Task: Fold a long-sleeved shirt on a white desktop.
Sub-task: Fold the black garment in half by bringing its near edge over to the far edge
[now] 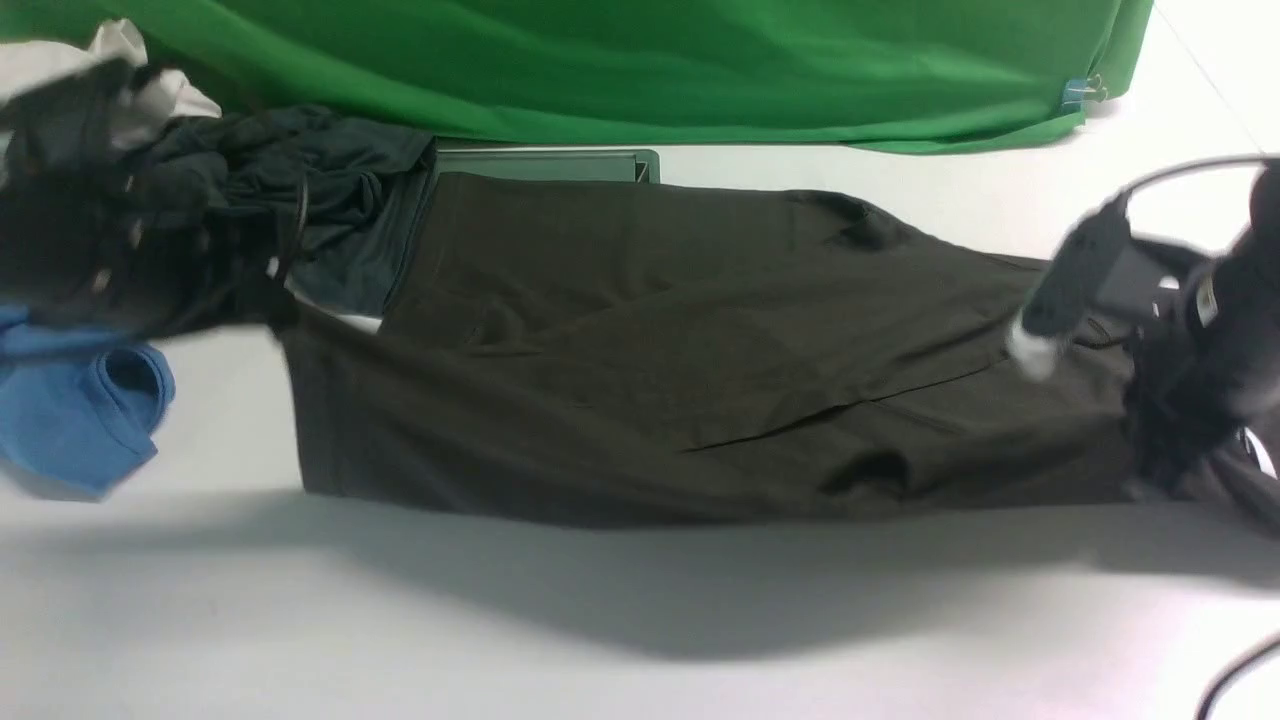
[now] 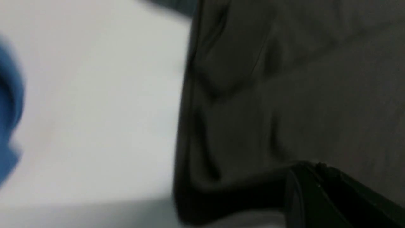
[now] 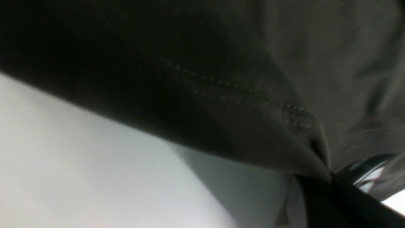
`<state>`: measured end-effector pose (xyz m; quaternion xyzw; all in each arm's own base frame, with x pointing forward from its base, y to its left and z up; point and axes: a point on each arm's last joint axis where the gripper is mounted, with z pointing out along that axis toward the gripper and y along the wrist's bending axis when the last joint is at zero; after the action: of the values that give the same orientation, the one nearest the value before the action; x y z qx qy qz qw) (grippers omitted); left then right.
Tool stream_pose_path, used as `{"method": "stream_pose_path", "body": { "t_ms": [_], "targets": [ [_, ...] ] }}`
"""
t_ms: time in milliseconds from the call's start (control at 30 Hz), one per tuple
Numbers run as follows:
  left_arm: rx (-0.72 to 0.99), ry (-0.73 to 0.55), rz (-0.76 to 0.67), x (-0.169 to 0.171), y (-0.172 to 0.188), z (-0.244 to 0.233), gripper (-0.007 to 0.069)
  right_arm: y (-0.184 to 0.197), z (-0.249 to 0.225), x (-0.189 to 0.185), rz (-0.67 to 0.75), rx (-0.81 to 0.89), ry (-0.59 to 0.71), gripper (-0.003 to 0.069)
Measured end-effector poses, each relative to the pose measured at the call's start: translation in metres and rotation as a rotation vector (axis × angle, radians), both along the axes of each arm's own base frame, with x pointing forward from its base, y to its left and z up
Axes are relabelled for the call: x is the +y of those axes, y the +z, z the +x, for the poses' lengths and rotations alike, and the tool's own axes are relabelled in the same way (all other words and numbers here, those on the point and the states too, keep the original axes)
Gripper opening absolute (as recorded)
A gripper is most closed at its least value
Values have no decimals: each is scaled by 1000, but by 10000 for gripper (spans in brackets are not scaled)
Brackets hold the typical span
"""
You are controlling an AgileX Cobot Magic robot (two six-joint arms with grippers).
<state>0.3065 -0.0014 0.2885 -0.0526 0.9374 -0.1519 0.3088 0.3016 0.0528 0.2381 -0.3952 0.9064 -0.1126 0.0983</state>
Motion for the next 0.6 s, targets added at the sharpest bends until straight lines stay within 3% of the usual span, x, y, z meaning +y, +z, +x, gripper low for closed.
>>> {"method": "stream_pose_path", "body": {
  "t_ms": [300, 467, 600],
  "targets": [
    [-121, -12, -11, 3, 12, 107, 27, 18, 84, -3, 21, -114, -19, 40],
    [-167, -47, -13, -10, -6, 169, 27, 8, 133, -4, 34, -154, -54, 40],
    [-157, -48, -17, -15, -43, 207, 42, -10, 160, -2, 57, -175, -109, 49]
  ]
}}
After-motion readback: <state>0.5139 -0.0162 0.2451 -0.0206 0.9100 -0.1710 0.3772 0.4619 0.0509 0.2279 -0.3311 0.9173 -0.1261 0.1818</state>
